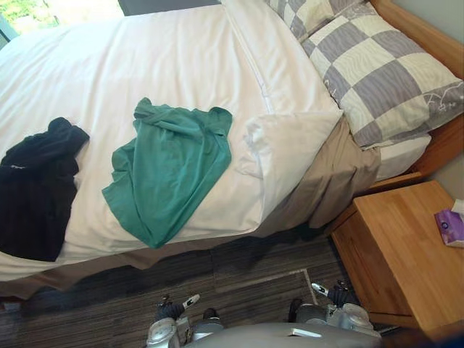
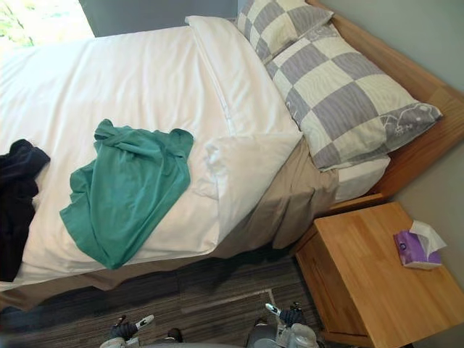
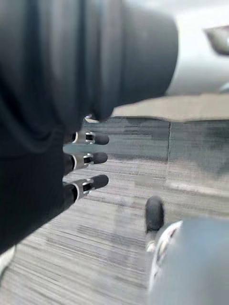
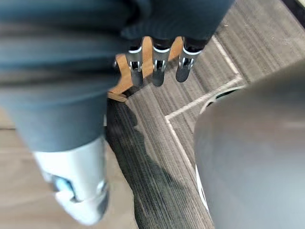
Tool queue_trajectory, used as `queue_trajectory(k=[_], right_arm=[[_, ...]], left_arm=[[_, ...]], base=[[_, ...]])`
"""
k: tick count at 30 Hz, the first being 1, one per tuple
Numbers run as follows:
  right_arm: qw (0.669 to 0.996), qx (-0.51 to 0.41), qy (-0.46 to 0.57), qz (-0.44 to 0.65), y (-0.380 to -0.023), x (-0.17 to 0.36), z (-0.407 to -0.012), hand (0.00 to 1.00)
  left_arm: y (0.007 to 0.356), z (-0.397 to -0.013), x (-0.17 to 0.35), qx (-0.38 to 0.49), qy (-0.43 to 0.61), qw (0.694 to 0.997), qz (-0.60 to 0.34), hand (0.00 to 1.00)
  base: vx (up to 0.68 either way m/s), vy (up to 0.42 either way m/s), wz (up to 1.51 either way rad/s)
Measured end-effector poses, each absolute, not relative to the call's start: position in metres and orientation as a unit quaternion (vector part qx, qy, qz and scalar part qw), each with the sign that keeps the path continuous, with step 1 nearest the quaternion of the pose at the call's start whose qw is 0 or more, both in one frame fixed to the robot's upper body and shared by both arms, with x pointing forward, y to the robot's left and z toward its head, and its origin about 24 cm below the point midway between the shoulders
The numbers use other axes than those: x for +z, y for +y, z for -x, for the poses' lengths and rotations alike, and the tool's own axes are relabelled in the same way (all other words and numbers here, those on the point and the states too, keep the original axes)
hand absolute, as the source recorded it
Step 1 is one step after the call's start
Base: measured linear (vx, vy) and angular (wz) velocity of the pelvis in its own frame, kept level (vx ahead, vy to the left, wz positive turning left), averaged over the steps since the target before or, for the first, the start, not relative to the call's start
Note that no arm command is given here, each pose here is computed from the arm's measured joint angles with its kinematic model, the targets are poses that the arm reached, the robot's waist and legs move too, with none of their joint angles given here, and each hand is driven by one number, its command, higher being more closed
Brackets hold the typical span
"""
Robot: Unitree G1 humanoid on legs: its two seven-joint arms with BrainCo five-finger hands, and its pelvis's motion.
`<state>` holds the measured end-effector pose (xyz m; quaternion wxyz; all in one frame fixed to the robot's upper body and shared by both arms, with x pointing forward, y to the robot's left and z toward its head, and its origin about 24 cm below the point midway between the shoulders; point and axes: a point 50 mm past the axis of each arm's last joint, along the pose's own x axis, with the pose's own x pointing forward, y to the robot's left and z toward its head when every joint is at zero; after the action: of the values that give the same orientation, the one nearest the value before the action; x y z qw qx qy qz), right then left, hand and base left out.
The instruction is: Tidy the bed and pick cloth on bed and put in laundry
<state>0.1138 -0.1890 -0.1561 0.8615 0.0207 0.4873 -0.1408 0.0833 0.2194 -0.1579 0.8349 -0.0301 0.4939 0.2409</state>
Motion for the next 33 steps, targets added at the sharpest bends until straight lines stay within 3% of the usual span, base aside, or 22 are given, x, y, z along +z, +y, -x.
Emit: queue_trajectory(k=[5, 8, 11, 13, 15, 18, 21, 25, 33], right_arm=[[0.862, -0.118, 0.493, -0.016, -0.181, -0.158, -0.111, 0.00], [0.847, -0.177, 0.498, -0.053, -0.193, -0.160, -0.099, 0.00], [0.809, -0.299, 0.495, -0.107, -0.223, -0.160, -0.072, 0.00], [0.793, -0.371, 0.467, -0.124, -0.250, -0.152, -0.062, 0.00], [0.791, -0.459, 0.388, -0.112, -0.302, -0.125, -0.065, 0.00], [0.824, -0.508, 0.248, -0.034, -0.365, -0.060, -0.098, 0.00], [0.841, -0.516, 0.147, 0.066, -0.397, 0.001, -0.130, 0.00], [0.859, -0.491, 0.068, 0.124, -0.396, 0.045, -0.176, 0.00], [0.898, -0.350, -0.050, 0.260, -0.339, 0.108, -0.264, 0.00]], left_arm=[[0.220, -0.089, -0.156, 0.239, 0.484, 0.841, 0.028, 0.00], [0.224, -0.087, -0.156, 0.249, 0.484, 0.839, 0.030, 0.00], [0.226, -0.079, -0.157, 0.276, 0.487, 0.827, 0.053, 0.00], [0.229, -0.072, -0.158, 0.290, 0.492, 0.819, 0.058, 0.00], [0.232, -0.061, -0.159, 0.304, 0.497, 0.810, 0.062, 0.00], [0.233, -0.047, -0.161, 0.309, 0.511, 0.800, 0.058, 0.00], [0.232, -0.035, -0.162, 0.296, 0.525, 0.796, 0.045, 0.00], [0.226, -0.029, -0.163, 0.270, 0.539, 0.797, 0.028, 0.00], [0.231, -0.039, -0.159, 0.235, 0.528, 0.816, -0.011, 0.00]], base=[[0.10, 0.007, 0.13], [0.02, 0.027, 0.05], [-0.01, 0.005, 0.13], [-0.01, -0.001, 0.04], [0.00, 0.000, 0.00], [-0.01, 0.000, 0.09], [0.05, -0.007, 0.23], [0.05, 0.004, 0.09], [0.02, 0.007, 0.07]])
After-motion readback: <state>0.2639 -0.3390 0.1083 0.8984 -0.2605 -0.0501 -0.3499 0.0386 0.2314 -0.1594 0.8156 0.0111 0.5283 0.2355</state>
